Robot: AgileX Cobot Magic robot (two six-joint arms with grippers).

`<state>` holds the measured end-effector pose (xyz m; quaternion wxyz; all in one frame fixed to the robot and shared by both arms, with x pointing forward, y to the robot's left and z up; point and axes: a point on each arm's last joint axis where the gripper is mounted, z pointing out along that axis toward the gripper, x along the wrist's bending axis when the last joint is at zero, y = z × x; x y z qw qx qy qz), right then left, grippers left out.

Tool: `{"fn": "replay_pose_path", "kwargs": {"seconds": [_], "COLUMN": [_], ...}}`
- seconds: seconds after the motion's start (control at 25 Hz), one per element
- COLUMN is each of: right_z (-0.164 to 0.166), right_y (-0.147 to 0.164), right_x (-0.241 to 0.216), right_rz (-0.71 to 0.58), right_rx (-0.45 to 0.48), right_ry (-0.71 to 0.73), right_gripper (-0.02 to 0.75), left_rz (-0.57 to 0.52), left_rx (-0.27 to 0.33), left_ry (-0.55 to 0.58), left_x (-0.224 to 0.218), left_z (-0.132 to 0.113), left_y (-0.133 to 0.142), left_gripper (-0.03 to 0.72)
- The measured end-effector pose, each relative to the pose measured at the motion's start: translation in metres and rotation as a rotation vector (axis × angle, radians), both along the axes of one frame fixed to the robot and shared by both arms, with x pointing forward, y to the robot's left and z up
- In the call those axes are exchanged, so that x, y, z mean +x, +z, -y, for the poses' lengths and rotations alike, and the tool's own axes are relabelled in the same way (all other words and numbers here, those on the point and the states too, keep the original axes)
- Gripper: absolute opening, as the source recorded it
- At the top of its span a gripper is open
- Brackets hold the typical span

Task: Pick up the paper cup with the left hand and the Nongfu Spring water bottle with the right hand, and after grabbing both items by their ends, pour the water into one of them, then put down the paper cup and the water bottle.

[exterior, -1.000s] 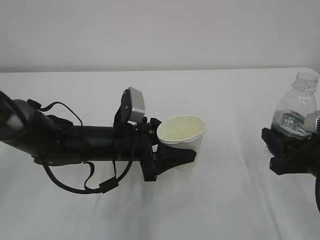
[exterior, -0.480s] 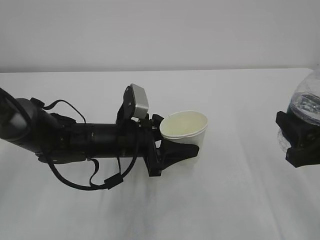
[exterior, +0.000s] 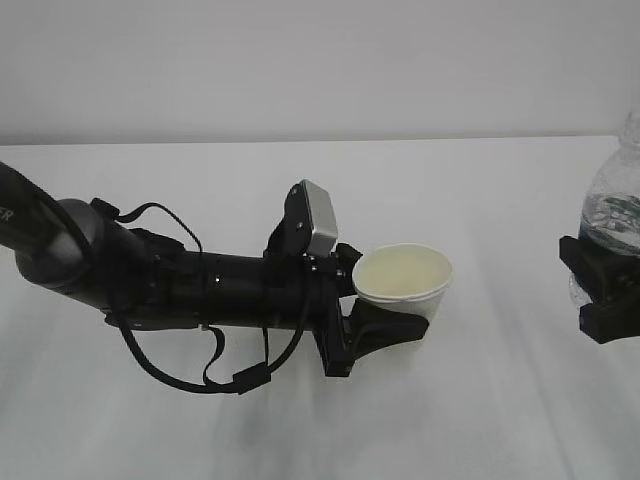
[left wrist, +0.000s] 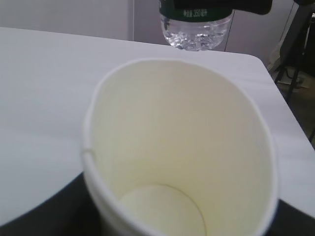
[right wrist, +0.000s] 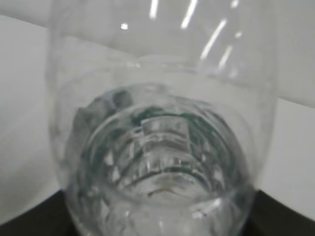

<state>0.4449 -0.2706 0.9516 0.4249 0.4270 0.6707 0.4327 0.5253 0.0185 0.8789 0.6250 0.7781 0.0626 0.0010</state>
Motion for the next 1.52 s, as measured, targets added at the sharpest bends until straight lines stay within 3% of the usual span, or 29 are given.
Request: {"fn": "replay_pose_path", "kwargs": {"seconds": [0.48,0.96,1.16,1.52], "right_z": [0.002,0.002,0.002,0.002], "right_y": [0.001,0.018,0.012,-0.001], "right_x": [0.001,0.017,0.021,0.023], "right_rz": [0.026,0.113,0.108,0.041], "right_rx": [-0.098,-0.176,-0.288,-0.389], "right_ry": [0.007,0.004,0.033,0.074], "right_gripper": [0.429,0.429,0.429,0.429], "left_rz": [0.0,-0.014,-0.015,0.006], "left_rx": [0.033,0.009,0.006,-0.009], "left_ry": [-0.036,-0.046,-0.044,-0.045], "left_x": [-0.005,-0.006,-0.006,-0.003], "left_z": [0.002,0.003,0.003,0.008], "left_y": [-0.003,-0.001,-0.001,0.004], "left_gripper": [0.449,0.449,0.449,0.449]}}
